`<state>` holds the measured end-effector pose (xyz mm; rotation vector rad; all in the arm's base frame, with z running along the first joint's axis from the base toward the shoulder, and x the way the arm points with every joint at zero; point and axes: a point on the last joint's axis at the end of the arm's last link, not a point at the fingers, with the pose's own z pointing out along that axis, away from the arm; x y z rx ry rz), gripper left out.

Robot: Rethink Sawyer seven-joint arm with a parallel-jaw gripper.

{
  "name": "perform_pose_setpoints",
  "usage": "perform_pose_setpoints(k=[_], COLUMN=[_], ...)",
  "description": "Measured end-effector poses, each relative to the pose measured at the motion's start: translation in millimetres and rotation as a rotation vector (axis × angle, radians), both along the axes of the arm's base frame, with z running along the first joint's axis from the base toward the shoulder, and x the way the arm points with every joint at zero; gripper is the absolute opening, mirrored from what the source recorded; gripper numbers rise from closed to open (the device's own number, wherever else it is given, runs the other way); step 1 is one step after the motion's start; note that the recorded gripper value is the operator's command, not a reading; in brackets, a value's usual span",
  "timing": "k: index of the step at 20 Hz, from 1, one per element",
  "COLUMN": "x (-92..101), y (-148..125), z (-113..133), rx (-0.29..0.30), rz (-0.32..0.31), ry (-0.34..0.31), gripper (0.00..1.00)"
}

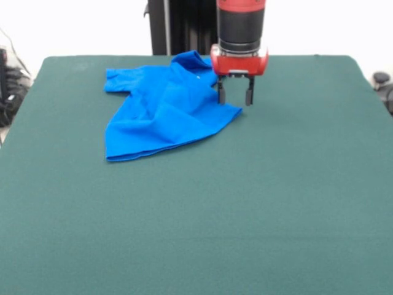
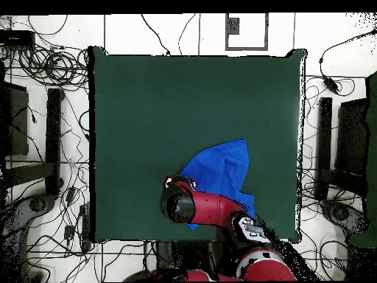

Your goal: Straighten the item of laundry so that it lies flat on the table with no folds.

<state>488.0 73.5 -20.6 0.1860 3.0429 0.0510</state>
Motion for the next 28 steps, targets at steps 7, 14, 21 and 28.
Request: perform_pose_setpoints(k=[7, 14, 21, 28], x=[-9.9, -13.5, -15.2, -15.4], y=[4.2, 6.6, 7.9, 6.1], z=[-23.5, -24.1, -24.5, -24.3], rx=[0.001, -0.016, -0.028, -0.044], rz=[0.001, 0.014, 0.023, 0.029], ry=[-0.015, -0.038, -0.054, -0.073], gripper=[1.0, 1.0, 1.0, 0.0])
